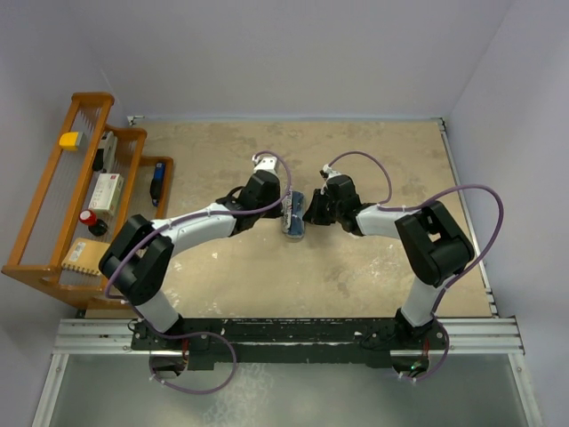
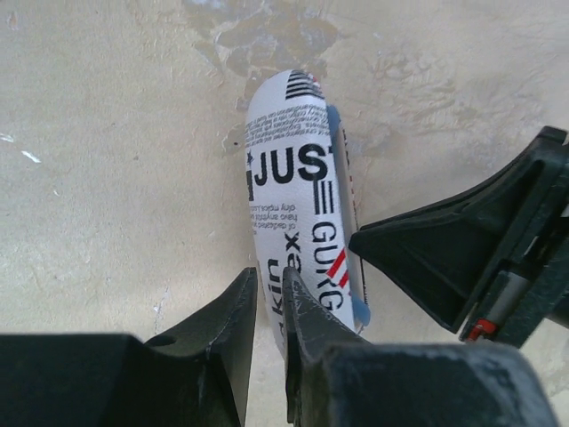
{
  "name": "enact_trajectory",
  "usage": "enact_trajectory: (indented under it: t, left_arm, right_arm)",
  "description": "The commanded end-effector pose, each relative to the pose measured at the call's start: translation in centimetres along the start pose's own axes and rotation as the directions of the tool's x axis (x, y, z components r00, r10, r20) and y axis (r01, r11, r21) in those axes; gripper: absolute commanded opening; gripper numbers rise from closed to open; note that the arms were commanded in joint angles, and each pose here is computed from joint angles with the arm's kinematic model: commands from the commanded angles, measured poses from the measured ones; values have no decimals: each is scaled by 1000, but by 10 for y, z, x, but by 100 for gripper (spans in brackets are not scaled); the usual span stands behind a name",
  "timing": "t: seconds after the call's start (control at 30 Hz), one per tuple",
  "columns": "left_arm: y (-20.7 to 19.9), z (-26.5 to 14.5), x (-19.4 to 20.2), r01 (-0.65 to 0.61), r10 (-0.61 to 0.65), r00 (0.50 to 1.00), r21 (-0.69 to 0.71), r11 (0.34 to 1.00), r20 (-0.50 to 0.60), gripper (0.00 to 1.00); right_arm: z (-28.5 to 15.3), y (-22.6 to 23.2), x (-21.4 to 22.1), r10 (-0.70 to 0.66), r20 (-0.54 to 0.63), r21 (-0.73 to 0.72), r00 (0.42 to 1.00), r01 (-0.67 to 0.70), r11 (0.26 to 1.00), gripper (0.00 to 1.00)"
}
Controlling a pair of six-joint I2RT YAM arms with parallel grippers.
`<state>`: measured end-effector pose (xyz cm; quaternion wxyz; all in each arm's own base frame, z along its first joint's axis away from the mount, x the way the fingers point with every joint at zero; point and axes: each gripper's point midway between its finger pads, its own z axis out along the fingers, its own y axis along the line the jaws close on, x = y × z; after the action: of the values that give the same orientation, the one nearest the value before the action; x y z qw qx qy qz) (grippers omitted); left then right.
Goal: Organize the sunglasses
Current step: Close the sunglasses case at the center of the board.
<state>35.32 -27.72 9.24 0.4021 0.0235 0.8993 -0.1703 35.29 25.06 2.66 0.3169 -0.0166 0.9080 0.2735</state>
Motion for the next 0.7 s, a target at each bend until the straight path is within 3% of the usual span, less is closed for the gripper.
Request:
enact_trajectory:
  t: [0.0,0.33,0.67]
  left_arm:
    - [-27,-26,-59,63,-75,986,81,995,147,15]
    - [-42,-24,-58,85,-104,987,151,985,125,13]
    - [-38,-13,-41,98,-106,992,122,988,66,12]
  right_arm:
    - [2,8,-11,-15,23,-31,1000,15,999,10]
    - [1,9,-11,-18,22,-33,1000,19,999,10]
    - [2,9,-12,-19,23,-32,1000,20,999,10]
